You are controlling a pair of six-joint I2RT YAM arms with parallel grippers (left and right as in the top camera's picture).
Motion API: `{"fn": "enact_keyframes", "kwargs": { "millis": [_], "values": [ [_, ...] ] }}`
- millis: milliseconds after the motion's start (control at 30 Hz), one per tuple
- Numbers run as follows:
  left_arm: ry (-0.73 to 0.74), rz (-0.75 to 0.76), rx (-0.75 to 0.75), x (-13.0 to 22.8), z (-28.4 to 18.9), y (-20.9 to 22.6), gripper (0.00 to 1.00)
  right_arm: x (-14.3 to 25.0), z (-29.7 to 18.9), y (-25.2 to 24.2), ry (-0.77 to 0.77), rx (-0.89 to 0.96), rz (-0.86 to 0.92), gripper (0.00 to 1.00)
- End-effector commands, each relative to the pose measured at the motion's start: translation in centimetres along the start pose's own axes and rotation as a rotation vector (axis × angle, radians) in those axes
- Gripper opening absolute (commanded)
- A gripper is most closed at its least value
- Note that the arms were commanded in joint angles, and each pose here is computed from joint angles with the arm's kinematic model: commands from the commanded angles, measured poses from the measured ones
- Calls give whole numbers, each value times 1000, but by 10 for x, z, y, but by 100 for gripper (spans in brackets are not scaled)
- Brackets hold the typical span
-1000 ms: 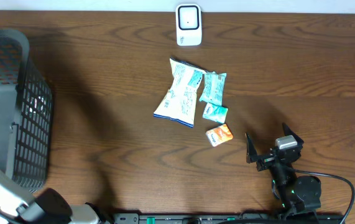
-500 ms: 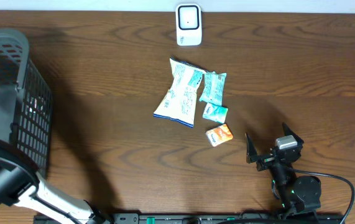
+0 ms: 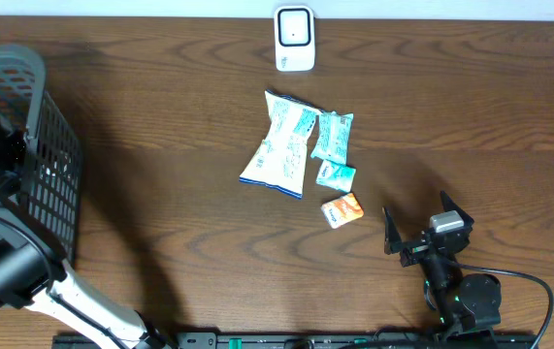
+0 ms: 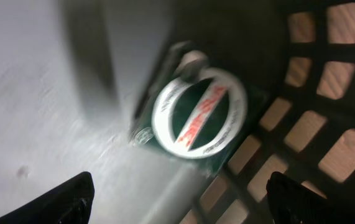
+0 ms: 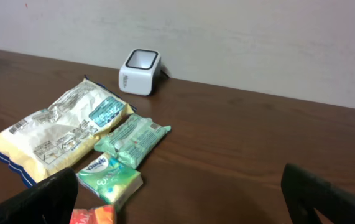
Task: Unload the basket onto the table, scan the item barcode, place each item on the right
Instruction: 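Reach into the basket and grasp the green Zam-Buk tin, left gripper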
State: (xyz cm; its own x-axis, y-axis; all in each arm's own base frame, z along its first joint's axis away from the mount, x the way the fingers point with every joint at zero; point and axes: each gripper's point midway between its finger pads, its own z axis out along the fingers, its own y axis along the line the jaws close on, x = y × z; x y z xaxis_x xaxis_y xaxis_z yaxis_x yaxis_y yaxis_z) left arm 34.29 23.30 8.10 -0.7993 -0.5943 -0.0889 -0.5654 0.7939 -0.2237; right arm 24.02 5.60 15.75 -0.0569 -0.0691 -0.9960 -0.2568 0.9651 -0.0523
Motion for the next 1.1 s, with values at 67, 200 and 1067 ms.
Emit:
{"fn": "enact_keyframes", "kwargs": {
  "millis": [67, 200, 1067],
  "values": [
    [-4, 119, -98, -4, 9, -19, 88, 0, 0, 1, 0, -5, 9, 99],
    [-2, 140, -145, -3, 13, -20, 88, 0, 0, 1, 0, -5, 9, 99],
    [-172, -92, -457, -15, 36, 52, 88, 0, 0, 1, 0, -5, 9, 99]
  ]
}}
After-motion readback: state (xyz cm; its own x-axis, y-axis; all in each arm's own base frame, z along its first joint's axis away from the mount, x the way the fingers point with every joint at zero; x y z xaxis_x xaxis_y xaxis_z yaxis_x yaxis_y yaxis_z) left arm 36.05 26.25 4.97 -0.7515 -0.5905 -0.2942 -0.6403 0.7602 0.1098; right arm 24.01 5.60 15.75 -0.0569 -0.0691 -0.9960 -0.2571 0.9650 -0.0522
